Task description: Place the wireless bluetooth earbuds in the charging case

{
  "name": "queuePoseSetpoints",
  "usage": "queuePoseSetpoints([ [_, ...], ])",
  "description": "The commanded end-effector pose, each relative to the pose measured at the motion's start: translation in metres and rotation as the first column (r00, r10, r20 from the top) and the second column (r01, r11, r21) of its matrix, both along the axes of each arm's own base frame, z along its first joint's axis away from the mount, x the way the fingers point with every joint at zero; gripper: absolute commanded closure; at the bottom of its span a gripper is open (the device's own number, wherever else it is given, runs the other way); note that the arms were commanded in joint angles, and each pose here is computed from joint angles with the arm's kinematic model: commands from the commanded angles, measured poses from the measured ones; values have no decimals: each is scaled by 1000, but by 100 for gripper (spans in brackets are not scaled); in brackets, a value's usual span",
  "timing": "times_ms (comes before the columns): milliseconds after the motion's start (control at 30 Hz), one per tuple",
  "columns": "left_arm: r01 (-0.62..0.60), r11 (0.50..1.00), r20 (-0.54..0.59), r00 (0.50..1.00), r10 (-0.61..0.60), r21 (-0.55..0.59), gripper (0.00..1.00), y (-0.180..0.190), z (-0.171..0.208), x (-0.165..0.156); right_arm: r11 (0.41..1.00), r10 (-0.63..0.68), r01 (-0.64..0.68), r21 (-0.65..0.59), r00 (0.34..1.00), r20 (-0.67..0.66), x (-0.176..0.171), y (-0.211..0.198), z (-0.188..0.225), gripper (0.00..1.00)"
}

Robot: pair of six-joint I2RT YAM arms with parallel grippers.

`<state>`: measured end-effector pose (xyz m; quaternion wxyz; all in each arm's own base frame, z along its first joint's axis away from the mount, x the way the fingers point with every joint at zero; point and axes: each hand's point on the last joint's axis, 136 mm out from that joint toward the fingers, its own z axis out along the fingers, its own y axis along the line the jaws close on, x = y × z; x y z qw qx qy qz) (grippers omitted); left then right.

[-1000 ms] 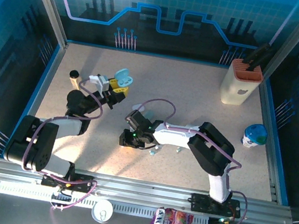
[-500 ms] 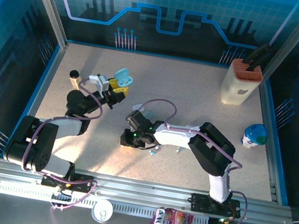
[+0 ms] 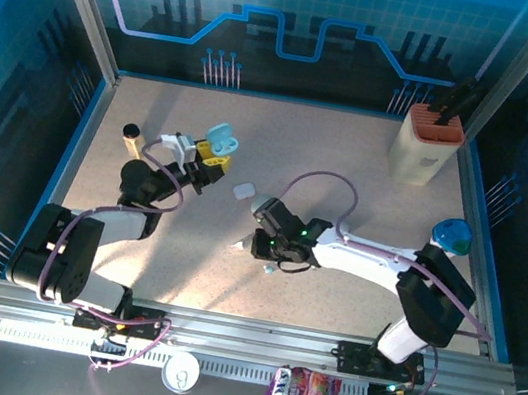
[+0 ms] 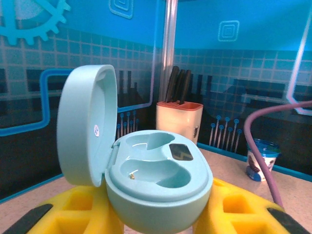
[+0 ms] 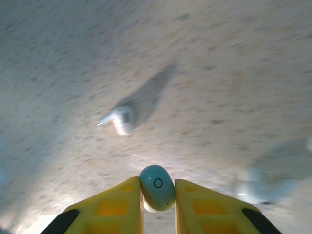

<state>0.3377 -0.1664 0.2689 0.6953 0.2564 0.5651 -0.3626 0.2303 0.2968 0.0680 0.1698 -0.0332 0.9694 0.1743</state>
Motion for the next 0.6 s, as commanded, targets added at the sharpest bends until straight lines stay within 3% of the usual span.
queuePoseSetpoints([
  [0,34,999,65,997,-35,9,76,-14,11,-8,982,-40,52,-179,997,65,8,-53,-4,81],
  [200,129,991,42,991,-130,36,76,-45,2,-21,969,-96,119,-217,989,113,17,-84,3,82],
  [333,149,984,10,989,-151,96,76,-67,-18,-23,972,-114,143,-186,981,158,18,-90,21,82],
  [567,187,981,0,982,-187,59,78,-92,-30,-20,985,-116,141,-98,966,230,13,-96,65,82],
])
